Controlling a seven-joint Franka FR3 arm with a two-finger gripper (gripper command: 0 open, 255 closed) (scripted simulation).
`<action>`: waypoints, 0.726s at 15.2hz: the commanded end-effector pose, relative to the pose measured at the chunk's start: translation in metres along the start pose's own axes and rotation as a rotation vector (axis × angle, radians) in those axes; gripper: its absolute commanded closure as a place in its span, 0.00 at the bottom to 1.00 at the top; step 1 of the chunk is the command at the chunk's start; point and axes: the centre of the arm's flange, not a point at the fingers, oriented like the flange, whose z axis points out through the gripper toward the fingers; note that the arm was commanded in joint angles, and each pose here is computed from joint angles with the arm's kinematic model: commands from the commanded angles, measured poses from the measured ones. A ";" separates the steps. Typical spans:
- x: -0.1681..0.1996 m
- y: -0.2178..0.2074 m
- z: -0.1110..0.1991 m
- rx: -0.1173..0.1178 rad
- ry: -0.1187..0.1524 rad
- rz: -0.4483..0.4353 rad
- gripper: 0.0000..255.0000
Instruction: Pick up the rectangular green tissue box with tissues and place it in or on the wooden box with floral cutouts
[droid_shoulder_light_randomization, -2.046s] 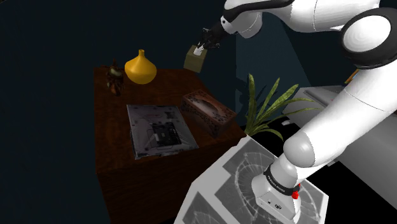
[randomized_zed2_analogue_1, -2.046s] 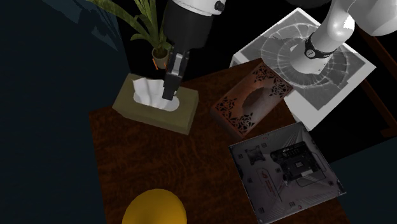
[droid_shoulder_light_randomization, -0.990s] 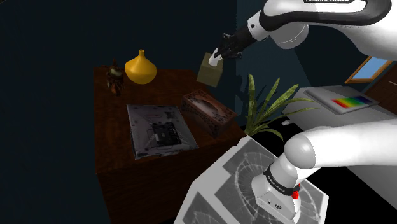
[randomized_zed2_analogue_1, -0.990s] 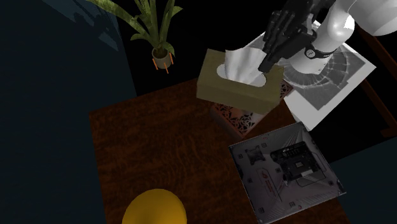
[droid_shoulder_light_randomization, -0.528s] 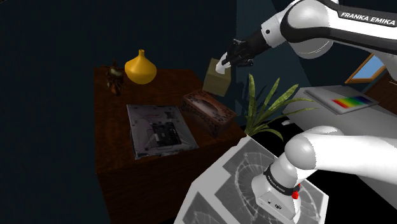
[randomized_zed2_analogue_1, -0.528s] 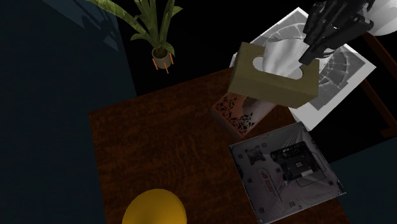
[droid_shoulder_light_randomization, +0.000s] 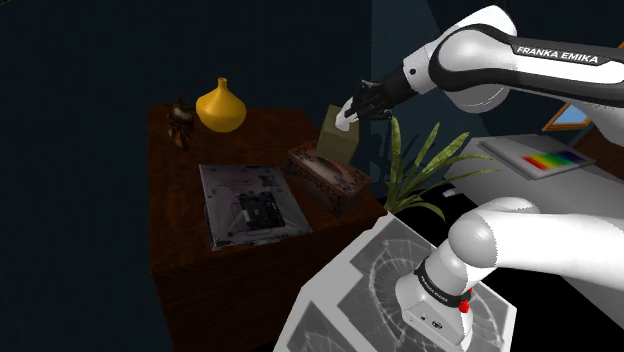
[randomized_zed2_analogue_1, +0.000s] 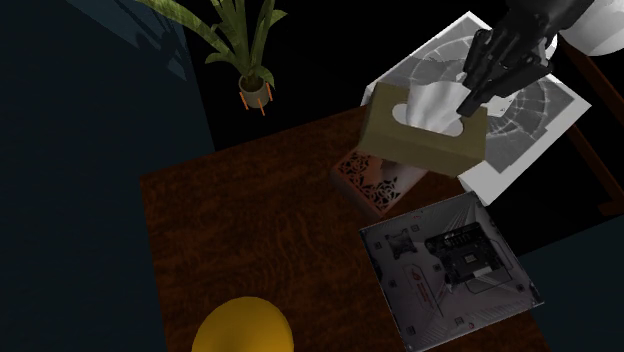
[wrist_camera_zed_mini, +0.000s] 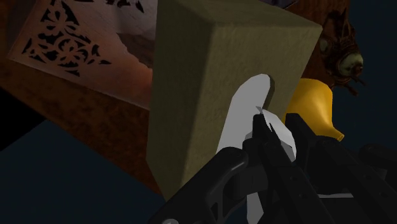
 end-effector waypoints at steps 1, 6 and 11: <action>-0.002 0.005 0.008 0.000 0.001 0.000 1.00; -0.009 0.019 0.030 0.000 0.001 0.000 1.00; -0.017 0.033 0.051 0.000 0.001 0.000 1.00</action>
